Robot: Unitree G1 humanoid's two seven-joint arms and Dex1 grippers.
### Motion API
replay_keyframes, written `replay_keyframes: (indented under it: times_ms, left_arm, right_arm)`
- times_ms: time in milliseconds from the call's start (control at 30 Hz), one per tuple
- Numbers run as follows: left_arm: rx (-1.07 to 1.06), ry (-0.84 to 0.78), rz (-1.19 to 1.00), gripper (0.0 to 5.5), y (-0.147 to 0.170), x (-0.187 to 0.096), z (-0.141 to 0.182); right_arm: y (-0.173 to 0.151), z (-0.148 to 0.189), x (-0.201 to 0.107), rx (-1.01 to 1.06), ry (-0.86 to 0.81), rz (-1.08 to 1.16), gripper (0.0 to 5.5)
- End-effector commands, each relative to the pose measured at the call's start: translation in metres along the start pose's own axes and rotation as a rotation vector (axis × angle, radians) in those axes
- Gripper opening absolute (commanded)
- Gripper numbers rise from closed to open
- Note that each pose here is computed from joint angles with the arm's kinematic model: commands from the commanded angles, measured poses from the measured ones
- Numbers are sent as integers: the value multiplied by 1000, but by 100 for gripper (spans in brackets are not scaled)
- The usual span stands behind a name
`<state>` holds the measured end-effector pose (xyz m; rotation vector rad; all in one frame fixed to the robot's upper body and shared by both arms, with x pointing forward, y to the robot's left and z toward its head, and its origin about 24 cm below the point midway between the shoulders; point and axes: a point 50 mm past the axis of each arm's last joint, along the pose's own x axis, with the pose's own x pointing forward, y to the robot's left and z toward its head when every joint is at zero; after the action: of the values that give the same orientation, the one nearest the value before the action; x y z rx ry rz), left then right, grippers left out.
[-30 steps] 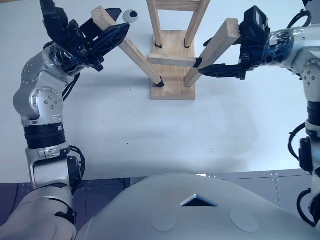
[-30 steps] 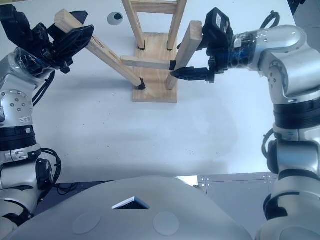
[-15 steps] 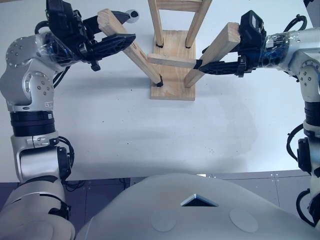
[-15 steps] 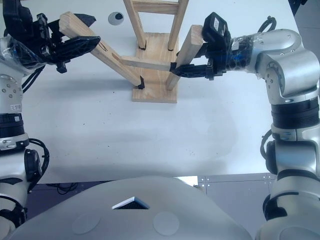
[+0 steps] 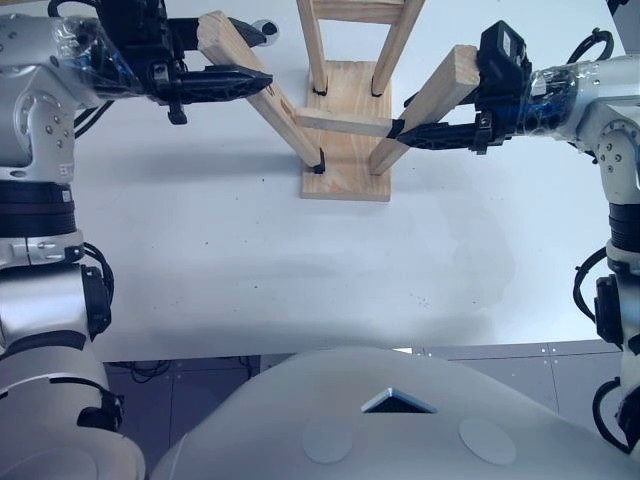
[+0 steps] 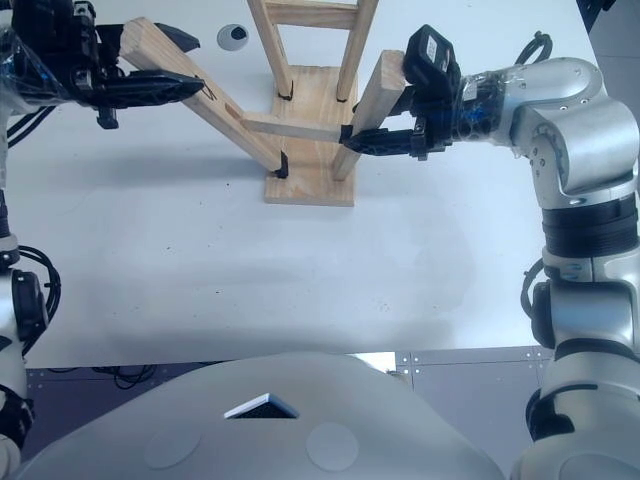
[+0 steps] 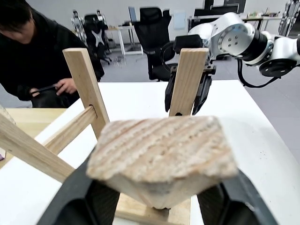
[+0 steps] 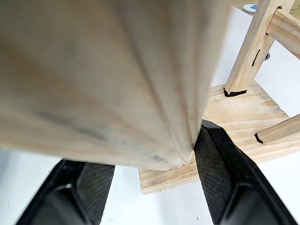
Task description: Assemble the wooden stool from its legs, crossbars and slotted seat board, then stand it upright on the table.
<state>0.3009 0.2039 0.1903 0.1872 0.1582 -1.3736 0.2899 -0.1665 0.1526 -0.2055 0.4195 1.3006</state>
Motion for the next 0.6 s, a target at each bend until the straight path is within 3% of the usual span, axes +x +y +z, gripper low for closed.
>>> replay_keyframes:
  times_ms: [33, 600]
  left_arm:
    - [-59, 135, -2, 201, 0, 6, -14]
    - [-16, 340, -57, 201, 10, 8, -10]
  right_arm:
    - [6, -3, 12, 18, 2, 53, 238]
    - [7, -4, 15, 17, 1, 59, 236]
